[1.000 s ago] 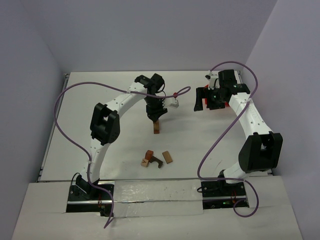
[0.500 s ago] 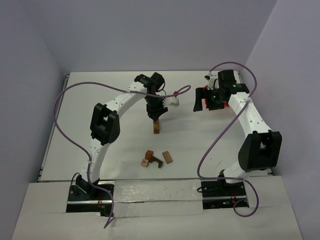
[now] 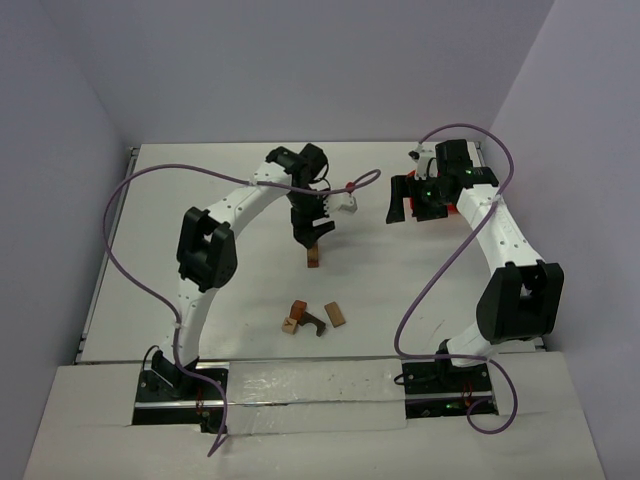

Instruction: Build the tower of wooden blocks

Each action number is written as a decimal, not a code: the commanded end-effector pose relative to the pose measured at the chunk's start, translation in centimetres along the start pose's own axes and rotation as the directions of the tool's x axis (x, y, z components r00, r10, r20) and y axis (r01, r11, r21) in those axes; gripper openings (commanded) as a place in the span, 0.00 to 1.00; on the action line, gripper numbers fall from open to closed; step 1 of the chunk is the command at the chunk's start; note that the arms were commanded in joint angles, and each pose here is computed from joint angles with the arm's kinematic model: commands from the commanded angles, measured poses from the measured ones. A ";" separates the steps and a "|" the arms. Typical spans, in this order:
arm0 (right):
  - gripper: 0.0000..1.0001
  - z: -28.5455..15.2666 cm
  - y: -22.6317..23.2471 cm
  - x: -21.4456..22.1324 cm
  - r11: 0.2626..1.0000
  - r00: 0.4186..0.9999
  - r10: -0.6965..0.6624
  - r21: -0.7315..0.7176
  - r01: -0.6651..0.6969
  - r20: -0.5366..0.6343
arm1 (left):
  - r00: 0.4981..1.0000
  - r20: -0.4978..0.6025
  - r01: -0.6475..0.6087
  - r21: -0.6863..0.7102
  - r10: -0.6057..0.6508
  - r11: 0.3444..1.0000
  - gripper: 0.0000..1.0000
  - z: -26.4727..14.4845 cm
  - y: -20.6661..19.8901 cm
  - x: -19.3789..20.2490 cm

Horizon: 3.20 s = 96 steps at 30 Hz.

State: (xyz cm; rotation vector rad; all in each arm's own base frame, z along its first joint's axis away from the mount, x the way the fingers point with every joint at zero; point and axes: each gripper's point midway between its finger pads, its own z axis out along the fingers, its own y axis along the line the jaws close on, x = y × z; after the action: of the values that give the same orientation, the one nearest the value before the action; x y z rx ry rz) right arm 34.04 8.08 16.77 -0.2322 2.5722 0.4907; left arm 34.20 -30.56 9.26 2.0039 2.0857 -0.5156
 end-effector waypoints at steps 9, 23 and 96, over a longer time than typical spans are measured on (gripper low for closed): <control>1.00 -2.2 6.6 0.0 0.954 0.954 -0.281 -0.076 0.289 0.103 | 0.905 0.424 0.110 -0.307 0.032 0.945 0.99 -18.4 -5.0 -3.7; 0.79 0.1 21.4 7.6 0.572 0.607 -0.779 -0.220 0.790 0.155 | 0.351 0.828 0.692 0.086 -0.438 0.717 0.99 -25.0 -2.3 10.6; 0.00 4.8 29.1 12.2 0.806 0.808 -0.589 -0.074 0.587 -0.015 | 0.192 0.960 0.946 -0.126 -0.203 0.298 0.99 -32.2 -2.1 17.1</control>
State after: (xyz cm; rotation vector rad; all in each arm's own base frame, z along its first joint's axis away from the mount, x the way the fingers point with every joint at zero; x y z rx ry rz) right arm 14.30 36.51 6.95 -1.5038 2.4552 0.3851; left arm 33.66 -3.24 30.28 0.0608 1.9034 -0.5030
